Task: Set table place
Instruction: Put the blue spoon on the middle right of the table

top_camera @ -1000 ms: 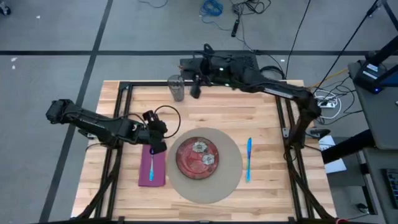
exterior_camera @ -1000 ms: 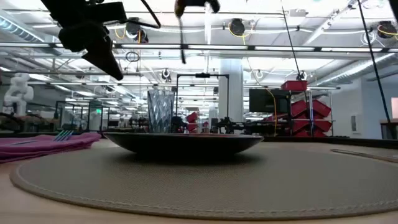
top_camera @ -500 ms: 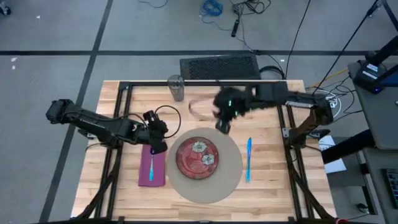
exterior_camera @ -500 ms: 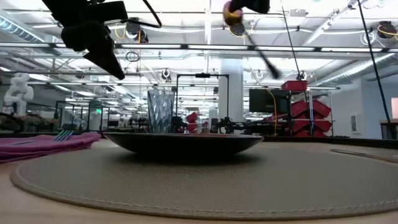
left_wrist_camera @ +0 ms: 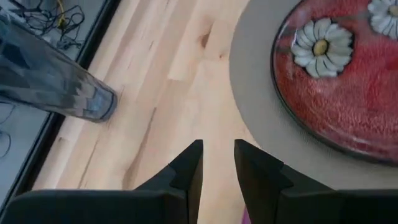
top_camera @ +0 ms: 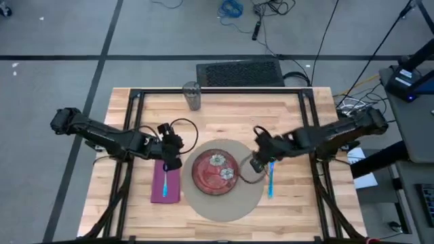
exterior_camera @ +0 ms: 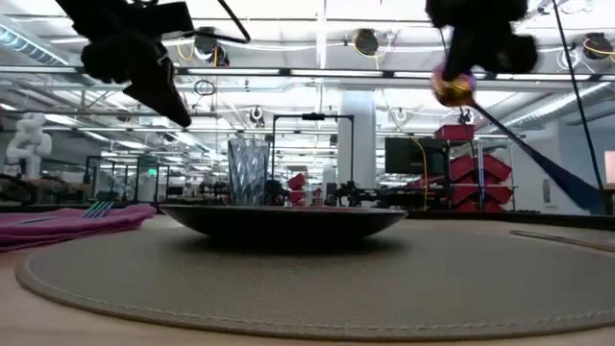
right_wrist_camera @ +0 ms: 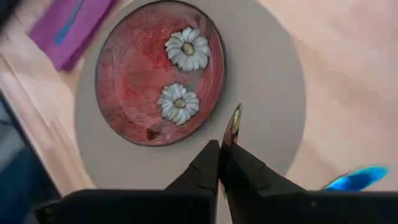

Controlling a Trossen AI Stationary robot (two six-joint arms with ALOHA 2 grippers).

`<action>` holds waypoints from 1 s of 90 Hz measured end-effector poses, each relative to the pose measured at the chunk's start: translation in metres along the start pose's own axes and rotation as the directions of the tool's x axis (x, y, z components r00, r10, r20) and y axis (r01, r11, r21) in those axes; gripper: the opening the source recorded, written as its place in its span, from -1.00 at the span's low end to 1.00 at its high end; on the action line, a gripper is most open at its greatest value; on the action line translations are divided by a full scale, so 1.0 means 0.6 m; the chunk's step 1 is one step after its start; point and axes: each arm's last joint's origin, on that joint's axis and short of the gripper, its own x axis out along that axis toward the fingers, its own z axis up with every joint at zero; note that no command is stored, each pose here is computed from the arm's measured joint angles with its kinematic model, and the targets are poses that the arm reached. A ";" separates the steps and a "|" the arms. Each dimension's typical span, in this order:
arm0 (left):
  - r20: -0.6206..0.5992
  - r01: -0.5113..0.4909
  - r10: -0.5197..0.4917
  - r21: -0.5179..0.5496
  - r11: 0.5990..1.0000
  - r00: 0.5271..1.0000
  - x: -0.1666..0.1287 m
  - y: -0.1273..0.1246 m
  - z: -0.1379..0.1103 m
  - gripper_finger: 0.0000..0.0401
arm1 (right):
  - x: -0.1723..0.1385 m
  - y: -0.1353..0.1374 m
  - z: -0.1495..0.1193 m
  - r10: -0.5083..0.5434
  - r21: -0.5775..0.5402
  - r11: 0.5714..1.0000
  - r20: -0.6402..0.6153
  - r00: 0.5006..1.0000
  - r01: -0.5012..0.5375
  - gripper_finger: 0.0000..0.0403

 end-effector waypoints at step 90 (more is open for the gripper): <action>0.076 0.056 -0.060 0.045 0.997 0.995 0.019 -0.013 -0.010 -0.61 | 0.021 -0.146 -0.141 -0.228 0.385 0.891 -0.083 0.970 0.242 -1.00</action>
